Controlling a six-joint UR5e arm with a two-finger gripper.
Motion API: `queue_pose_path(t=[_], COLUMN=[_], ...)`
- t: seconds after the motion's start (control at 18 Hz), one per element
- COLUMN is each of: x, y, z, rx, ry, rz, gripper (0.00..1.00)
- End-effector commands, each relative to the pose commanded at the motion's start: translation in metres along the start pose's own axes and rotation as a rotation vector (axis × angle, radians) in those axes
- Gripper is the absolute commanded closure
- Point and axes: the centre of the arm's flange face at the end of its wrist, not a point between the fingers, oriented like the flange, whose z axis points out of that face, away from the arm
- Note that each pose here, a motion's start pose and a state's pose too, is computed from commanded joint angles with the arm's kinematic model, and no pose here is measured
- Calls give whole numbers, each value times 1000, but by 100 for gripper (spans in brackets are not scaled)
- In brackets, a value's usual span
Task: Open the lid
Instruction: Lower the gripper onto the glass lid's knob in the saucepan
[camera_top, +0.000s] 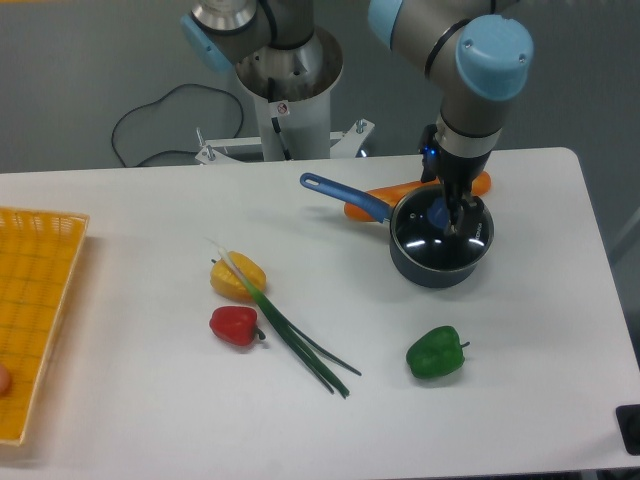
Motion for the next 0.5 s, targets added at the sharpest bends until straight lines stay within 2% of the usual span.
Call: queue_pose_path(t=[0.5], x=[2], y=[-4], z=[4], rx=[-42], ry=[24], rz=[11], gripper=[0])
